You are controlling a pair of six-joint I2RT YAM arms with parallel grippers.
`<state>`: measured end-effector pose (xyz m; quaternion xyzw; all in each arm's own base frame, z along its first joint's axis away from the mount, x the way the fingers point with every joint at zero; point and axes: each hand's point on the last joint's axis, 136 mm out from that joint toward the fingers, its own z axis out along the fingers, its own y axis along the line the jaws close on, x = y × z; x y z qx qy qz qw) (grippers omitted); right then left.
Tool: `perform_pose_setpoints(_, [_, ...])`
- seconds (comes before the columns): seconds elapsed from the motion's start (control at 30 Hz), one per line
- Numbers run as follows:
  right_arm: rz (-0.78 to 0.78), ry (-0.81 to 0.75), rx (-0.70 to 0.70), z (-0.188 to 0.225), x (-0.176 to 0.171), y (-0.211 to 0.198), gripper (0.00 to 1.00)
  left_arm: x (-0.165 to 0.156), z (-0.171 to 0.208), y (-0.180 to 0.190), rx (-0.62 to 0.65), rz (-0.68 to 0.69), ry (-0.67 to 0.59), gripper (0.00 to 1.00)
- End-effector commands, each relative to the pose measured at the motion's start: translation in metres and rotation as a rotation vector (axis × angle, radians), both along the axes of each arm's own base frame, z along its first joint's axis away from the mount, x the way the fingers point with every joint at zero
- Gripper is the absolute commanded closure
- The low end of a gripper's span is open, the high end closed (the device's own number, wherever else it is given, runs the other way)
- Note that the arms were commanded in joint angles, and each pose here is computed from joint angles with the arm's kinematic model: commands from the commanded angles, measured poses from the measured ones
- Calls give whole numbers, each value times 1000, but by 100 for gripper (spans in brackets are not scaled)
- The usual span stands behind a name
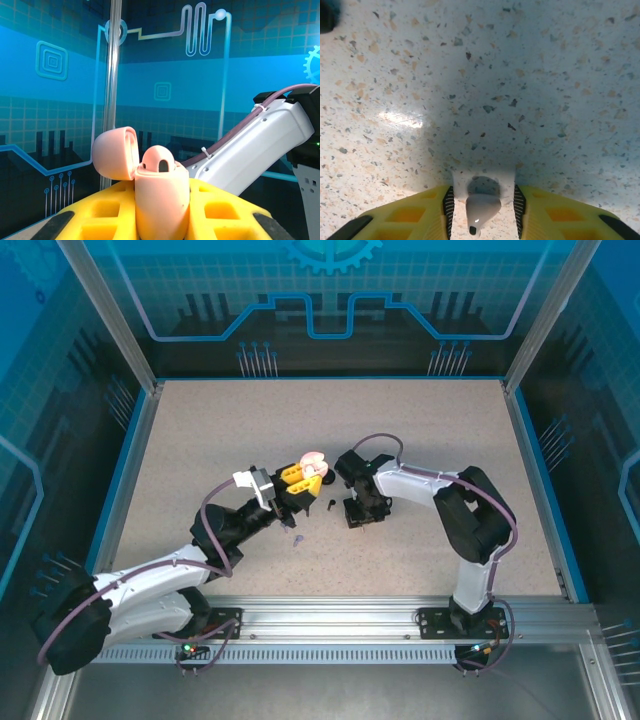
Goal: Insert the wireless bluetooth earbuds into the charging case
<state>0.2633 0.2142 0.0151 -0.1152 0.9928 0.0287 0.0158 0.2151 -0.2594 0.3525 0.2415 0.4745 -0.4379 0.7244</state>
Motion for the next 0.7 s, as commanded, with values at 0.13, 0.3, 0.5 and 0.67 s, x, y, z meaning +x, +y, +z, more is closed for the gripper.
perform_pose_setpoints(0.13, [-5, 57, -3, -4, -6, 0, 64, -3, 6, 6, -15, 31, -41, 96])
perform_pose_setpoints(0.3, [-3, 77, -17, -12, -9, -2, 68, -3, 6, 6, -16, 32, -41, 96])
perform_pose_setpoints(0.5, [6, 90, 2, -14, -12, 4, 73, -3, 5, 7, -15, 38, -41, 96])
perform_pose_setpoints(0.67, [6, 64, 22, -2, -12, 6, 75, -3, 5, 7, -15, 37, -41, 96])
